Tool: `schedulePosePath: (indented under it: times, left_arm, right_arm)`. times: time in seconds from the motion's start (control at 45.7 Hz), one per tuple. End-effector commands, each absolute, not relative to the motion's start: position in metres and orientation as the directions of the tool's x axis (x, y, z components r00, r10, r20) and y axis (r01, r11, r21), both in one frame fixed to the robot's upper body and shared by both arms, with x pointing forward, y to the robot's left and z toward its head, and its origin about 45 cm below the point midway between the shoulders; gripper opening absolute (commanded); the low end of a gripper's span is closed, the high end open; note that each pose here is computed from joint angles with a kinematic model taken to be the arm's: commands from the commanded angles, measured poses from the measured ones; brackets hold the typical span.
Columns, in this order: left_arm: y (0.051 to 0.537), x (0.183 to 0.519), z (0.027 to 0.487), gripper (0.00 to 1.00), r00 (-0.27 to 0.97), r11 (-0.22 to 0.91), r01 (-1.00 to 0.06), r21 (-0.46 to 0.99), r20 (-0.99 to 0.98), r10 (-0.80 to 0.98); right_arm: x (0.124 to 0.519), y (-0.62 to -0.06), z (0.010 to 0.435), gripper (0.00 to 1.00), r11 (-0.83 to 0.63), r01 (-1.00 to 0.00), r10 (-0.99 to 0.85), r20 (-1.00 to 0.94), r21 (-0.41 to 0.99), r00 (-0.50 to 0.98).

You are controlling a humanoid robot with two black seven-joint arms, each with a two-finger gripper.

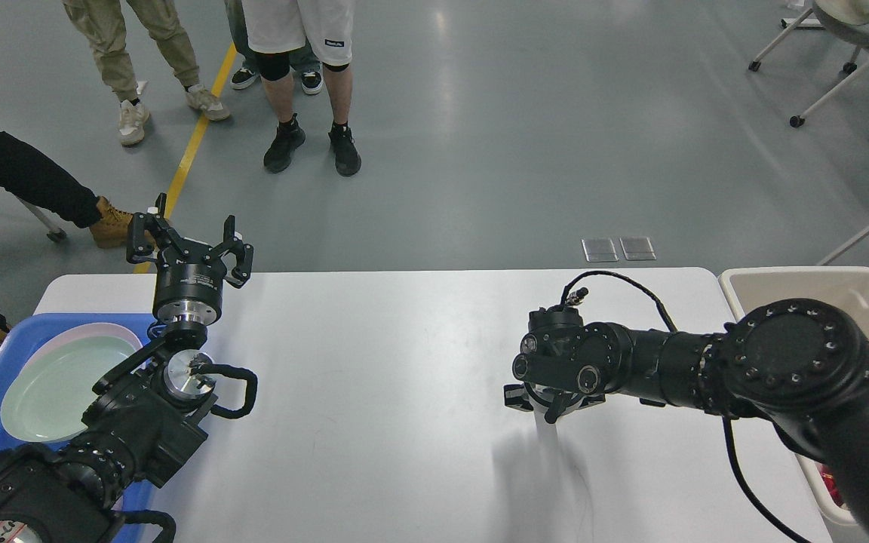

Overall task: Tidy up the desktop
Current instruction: 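Lift the paper cup high and carry it over the bin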

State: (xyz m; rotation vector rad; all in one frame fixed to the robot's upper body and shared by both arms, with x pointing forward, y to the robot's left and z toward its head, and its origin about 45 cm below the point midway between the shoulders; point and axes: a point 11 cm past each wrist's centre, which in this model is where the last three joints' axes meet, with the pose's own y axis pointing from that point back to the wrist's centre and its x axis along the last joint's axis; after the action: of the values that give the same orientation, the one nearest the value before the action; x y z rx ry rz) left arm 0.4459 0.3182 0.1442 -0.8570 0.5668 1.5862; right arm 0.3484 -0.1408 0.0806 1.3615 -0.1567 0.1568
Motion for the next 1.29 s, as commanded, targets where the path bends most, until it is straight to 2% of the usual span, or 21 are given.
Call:
schedulePosePath:
  times: [0.0, 0.372, 0.635, 0.722, 0.81, 0.919, 1.138, 1.269]
  left_arm:
    - [0.318, 0.446, 0.144, 0.96, -0.044, -0.196, -0.976, -0.100, -0.785, 0.618]
    - [0.318, 0.446, 0.144, 0.96, -0.044, -0.196, -0.976, -0.100, -0.785, 0.618]
    - [0.318, 0.446, 0.144, 0.96, -0.044, -0.196, -0.976, -0.100, -0.785, 0.618]
    - [0.318, 0.446, 0.144, 0.96, -0.044, -0.196, -0.976, -0.100, -0.785, 0.618]
    - [0.318, 0.446, 0.144, 0.96, -0.044, -0.196, -0.976, -0.100, -0.785, 0.618]
    - [0.318, 0.446, 0.144, 0.96, -0.044, -0.196, -0.976, -0.100, -0.785, 0.618]
    - [0.318, 0.446, 0.144, 0.96, -0.044, -0.196, -0.976, -0.100, -0.785, 0.618]
    - [0.318, 0.446, 0.144, 0.96, -0.044, -0.196, -0.976, -0.100, -0.785, 0.618]
  right_arm:
    - [0.359, -0.154, 0.107, 0.00, 0.200, -0.210, 0.041, 0.206, 0.957, 0.978]
    - [0.377, -0.225, 0.195, 0.00, 0.227, -0.175, 0.065, 0.165, 0.958, 0.984]
    - [0.395, -0.282, 0.296, 0.00, 0.341, -0.117, 0.099, 0.089, 0.933, 0.991]
    - [0.394, -0.298, 0.343, 0.00, 0.364, -0.090, 0.072, 0.068, 0.927, 0.995]
    - [0.397, -0.305, 0.376, 0.00, 0.348, -0.129, 0.023, 0.129, 0.928, 0.991]
    - [0.402, -0.297, 0.432, 0.00, 0.332, -0.234, 0.008, 0.245, 0.914, 0.969]
    - [0.400, -0.277, 0.484, 0.00, 0.254, -0.334, -0.010, 0.348, 0.908, 0.937]
    - [0.398, -0.270, 0.497, 0.00, 0.219, -0.357, -0.023, 0.370, 0.908, 0.929]
